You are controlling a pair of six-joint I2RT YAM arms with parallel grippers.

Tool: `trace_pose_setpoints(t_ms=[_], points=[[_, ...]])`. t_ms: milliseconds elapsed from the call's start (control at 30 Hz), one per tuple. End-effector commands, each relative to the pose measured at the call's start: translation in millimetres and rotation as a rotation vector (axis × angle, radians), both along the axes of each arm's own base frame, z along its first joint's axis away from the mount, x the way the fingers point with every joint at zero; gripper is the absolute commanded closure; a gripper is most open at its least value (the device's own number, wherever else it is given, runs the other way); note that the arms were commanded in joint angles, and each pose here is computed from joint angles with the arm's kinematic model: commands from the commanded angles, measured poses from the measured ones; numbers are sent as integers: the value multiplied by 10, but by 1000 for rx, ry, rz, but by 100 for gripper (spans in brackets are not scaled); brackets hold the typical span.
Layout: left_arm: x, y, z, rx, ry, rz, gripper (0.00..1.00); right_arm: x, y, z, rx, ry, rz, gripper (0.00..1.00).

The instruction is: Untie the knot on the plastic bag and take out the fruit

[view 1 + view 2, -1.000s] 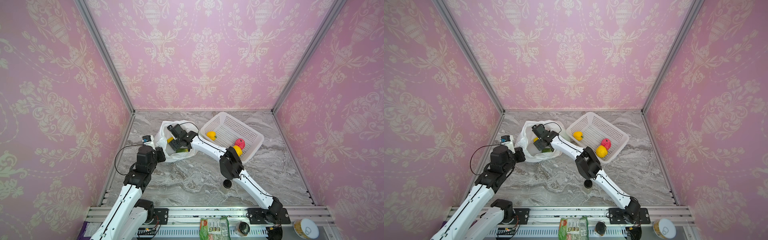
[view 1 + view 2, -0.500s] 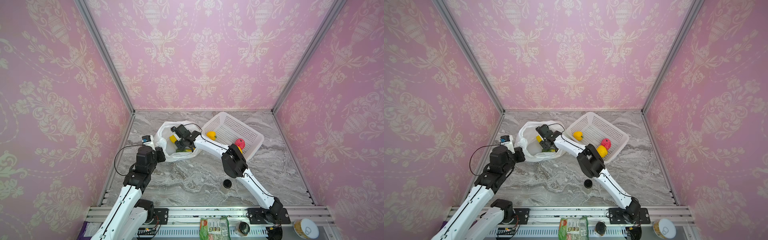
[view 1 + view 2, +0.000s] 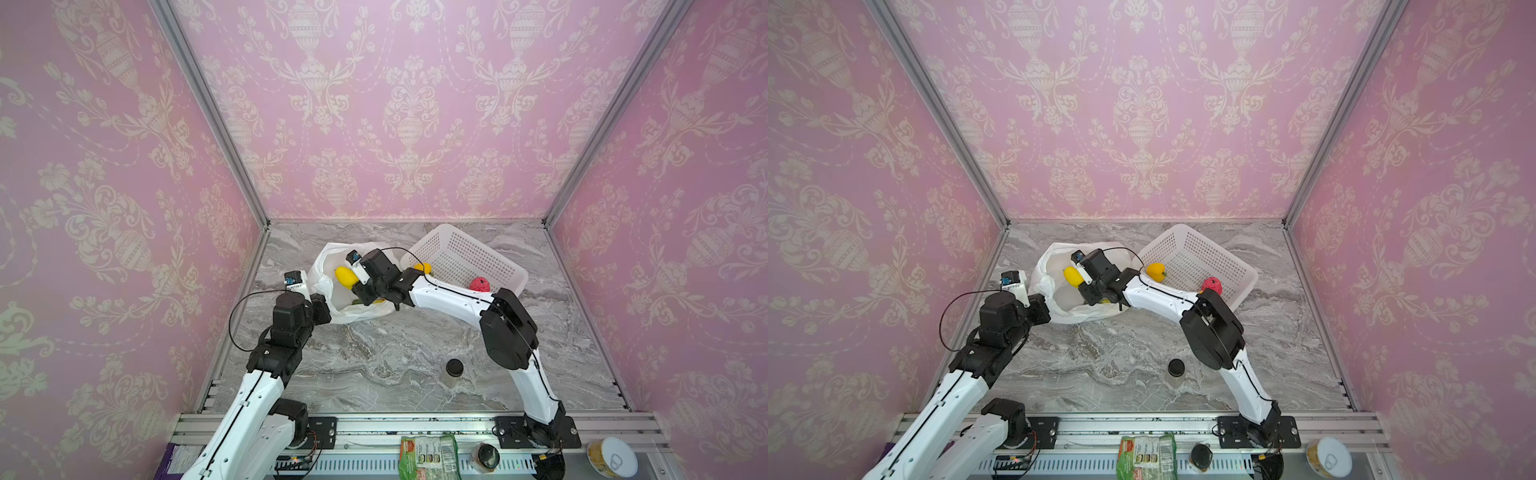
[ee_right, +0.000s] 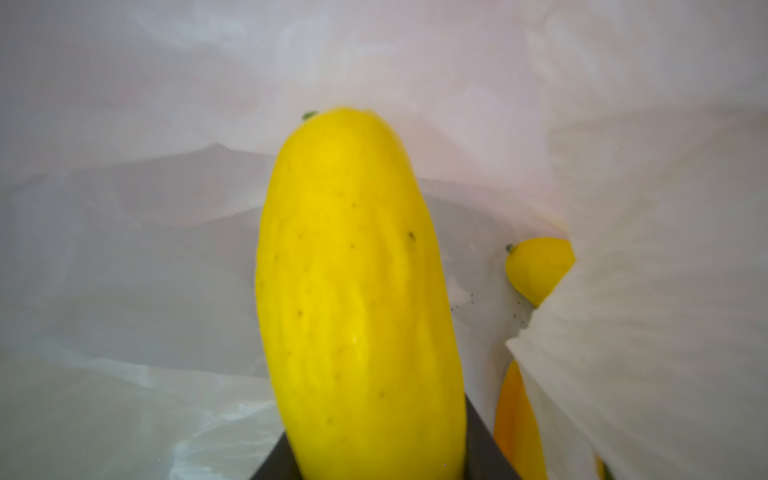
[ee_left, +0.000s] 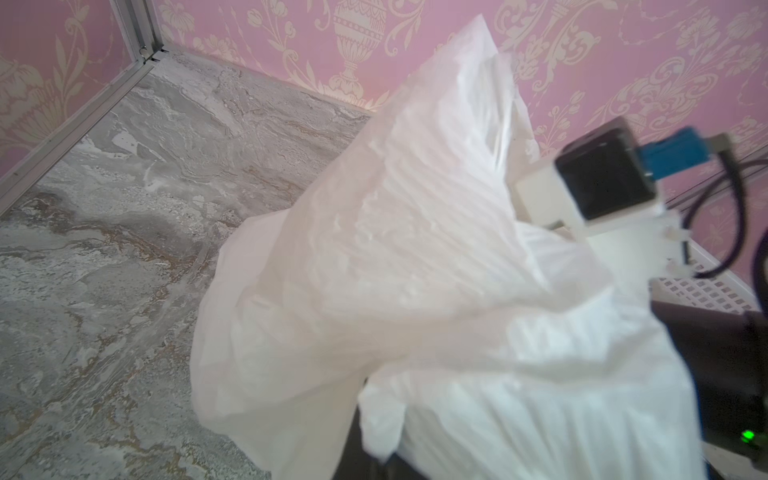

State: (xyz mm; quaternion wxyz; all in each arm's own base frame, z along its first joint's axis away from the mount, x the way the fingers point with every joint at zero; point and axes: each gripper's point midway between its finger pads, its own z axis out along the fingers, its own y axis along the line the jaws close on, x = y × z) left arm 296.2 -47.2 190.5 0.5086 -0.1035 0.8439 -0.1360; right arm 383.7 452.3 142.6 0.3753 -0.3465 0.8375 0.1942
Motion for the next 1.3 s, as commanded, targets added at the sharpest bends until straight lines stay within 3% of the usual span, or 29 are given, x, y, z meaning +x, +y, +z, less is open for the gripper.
trace_pose_setpoints(t_ms=[0, 233, 400, 633, 767, 900, 1100, 1267], points=[[14, -1, -17, 6, -6, -8, 100, -88, 16, 363, 136, -55, 14, 78], [4, -2, -34, 2, -6, -8, 100, -507, -259, 775, 227, -123, 80, 84], [-9, 12, 11, 6, -21, -3, 100, -743, -695, 1212, 324, -253, 43, 84], [-13, 3, -9, 0, -18, -6, 100, -472, -1655, 1470, 355, -423, -337, 84], [-25, 5, -4, -1, -23, -6, 100, -210, -2234, 1280, 370, -372, -587, 78], [-20, -1, -32, -4, -16, -8, 100, 65, -2672, 795, 309, -243, -803, 86], [-28, 35, -44, 8, -10, 10, 100, 381, -2843, 130, 223, -9, -880, 89], [-23, 26, -55, 3, -8, 6, 100, 531, -2837, -266, 145, 90, -889, 86]])
